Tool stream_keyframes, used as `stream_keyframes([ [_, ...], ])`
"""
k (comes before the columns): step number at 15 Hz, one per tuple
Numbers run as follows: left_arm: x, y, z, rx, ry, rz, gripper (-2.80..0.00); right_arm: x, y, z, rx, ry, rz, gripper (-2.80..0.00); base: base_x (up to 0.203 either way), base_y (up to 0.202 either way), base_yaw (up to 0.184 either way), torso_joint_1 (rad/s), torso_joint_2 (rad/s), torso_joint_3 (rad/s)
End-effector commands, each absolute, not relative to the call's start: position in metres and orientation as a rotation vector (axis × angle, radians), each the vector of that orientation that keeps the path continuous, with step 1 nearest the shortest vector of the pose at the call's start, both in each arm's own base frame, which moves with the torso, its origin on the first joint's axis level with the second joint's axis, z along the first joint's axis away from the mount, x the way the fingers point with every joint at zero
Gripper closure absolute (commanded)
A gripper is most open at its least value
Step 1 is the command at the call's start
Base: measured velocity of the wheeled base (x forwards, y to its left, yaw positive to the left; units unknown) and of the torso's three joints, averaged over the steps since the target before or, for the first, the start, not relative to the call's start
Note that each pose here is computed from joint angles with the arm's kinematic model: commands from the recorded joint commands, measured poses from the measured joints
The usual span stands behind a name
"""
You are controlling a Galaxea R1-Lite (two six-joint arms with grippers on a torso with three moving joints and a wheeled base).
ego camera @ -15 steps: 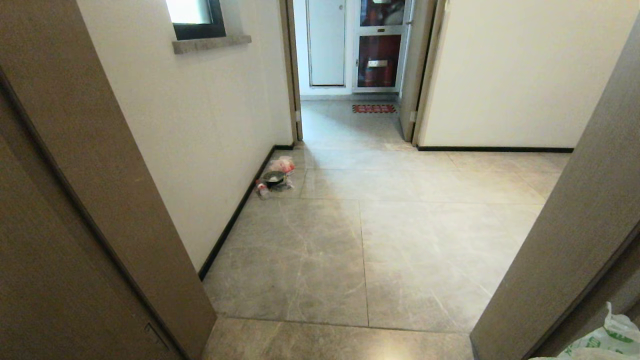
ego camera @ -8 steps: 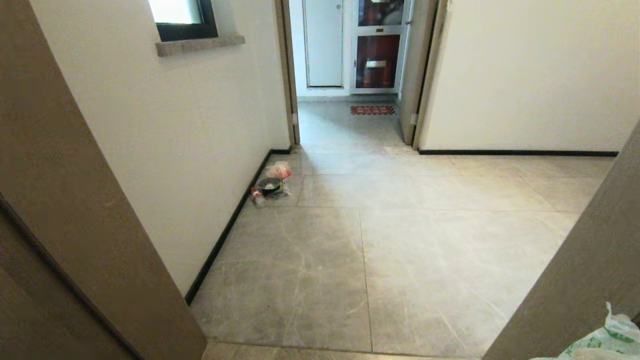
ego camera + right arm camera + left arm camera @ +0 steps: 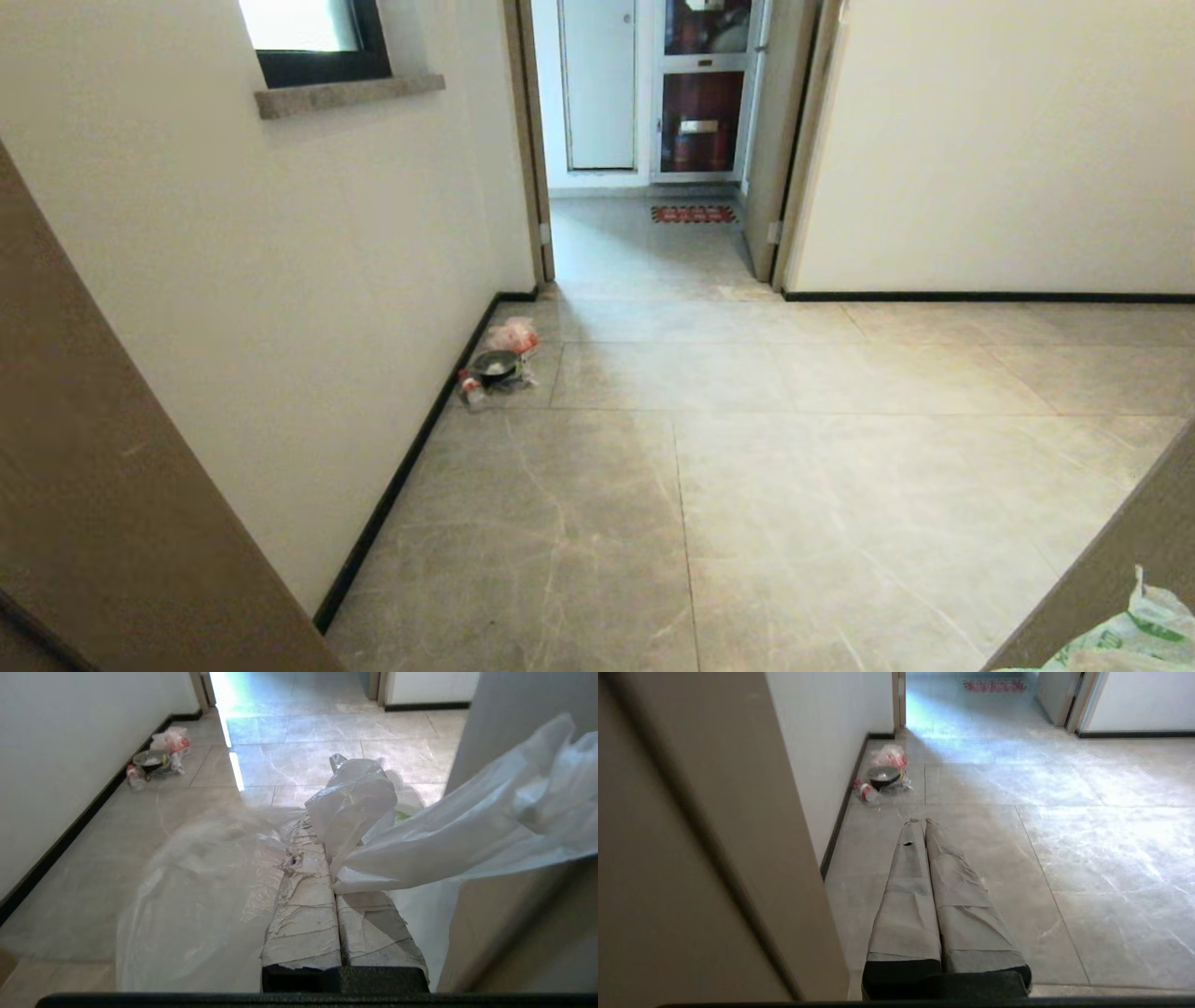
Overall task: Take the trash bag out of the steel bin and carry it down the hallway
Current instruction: Put the trash bag at the door
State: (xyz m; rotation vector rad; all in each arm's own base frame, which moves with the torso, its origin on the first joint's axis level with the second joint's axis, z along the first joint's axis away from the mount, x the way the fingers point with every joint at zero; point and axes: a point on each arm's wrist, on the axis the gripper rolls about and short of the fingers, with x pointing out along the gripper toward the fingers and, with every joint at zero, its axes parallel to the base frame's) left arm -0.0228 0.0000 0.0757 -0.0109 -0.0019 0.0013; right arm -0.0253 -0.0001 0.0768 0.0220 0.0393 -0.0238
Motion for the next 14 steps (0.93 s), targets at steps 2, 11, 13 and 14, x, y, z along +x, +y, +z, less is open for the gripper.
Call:
stream_keyframes([
  [2,-0.0228,0.0000,0.0756,-0.011,-0.002,0.003,0.00,-0.0252,-0.0002,0.0768,0.021,0.041,-0.023,0.00,0.184,0.000,-0.001,0.013,0.00,0.004],
  [11,-0.0228,0.0000,0.0756,-0.011,-0.002,0.002,0.00,-0.0252,-0.0002,0.0768,0.022,0.041,-0.023,0.00,0.187,0.000,-0.003,0.002,0.00,0.003],
  [13,-0.0228,0.0000,0.0756,-0.011,-0.002,0.002,0.00,-0.0253,-0.0001,0.0767,0.024,0.040,-0.024,0.00,0.184,0.000,-0.005,0.002,0.00,0.004],
  [14,-0.0228,0.0000,0.0756,-0.011,-0.002,0.002,0.00,-0.0252,-0.0002,0.0768,0.023,0.041,-0.023,0.00,0.180,0.000,-0.003,0.002,0.00,0.002],
])
